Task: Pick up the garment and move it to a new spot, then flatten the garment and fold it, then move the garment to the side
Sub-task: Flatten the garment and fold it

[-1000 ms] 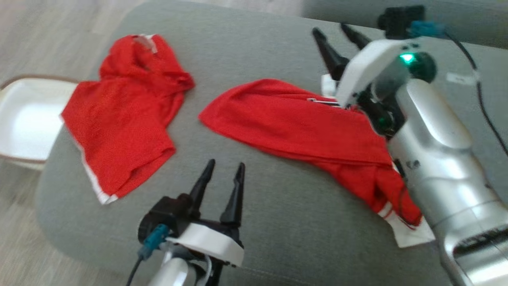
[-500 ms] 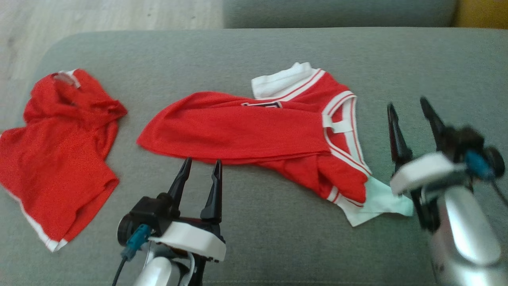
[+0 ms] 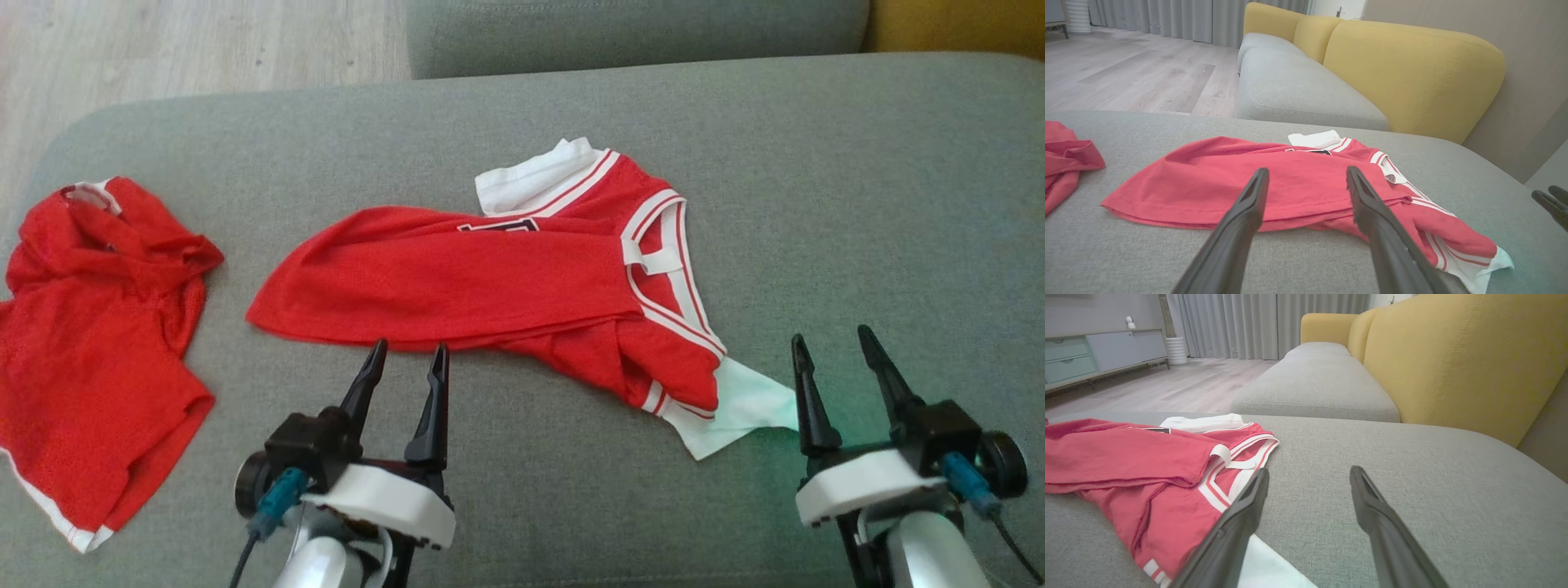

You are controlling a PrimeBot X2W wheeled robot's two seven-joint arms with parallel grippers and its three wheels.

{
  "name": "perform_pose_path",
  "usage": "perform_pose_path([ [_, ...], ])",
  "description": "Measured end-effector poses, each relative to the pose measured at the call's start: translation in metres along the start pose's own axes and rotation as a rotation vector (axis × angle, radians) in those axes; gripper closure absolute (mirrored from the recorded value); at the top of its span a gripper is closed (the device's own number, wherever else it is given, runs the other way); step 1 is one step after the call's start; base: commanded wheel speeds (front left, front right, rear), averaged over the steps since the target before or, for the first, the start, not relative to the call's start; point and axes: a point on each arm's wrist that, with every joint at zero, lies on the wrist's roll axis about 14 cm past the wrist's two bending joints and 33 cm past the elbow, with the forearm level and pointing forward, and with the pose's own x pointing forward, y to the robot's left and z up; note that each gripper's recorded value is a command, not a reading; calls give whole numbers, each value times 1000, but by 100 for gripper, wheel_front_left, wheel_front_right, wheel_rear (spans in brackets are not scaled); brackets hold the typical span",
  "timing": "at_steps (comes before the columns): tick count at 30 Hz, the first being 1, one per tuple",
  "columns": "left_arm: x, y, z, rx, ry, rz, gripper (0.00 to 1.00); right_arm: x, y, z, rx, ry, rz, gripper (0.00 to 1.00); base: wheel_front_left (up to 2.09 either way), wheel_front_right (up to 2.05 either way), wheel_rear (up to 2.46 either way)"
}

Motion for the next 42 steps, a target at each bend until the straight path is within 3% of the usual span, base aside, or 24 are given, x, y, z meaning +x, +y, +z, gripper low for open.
perform_pose_path([
  [8, -15, 5, -7, 18, 22, 23, 0, -23, -7, -5, 51, 0, -43, 0, 0, 0, 0],
  [15, -31, 35, -21, 52, 68, 121, 0, -25, -13, 1, 53, -20, -60, 0, 0, 0, 0],
  [19, -31, 39, -25, 62, 82, 121, 0, -24, -13, 0, 53, -18, -61, 0, 0, 0, 0],
  [24, -7, 10, -18, 74, 57, -9, 0, -24, -13, -2, 55, -11, -61, 0, 0, 0, 0],
  [32, 46, -81, -32, 181, 112, -383, 0, -19, -11, -3, 62, -9, -56, 0, 0, 0, 0],
  [42, 81, -120, -86, 304, 375, -528, 0, -17, -17, -9, 93, 9, -79, 0, 0, 0, 0],
])
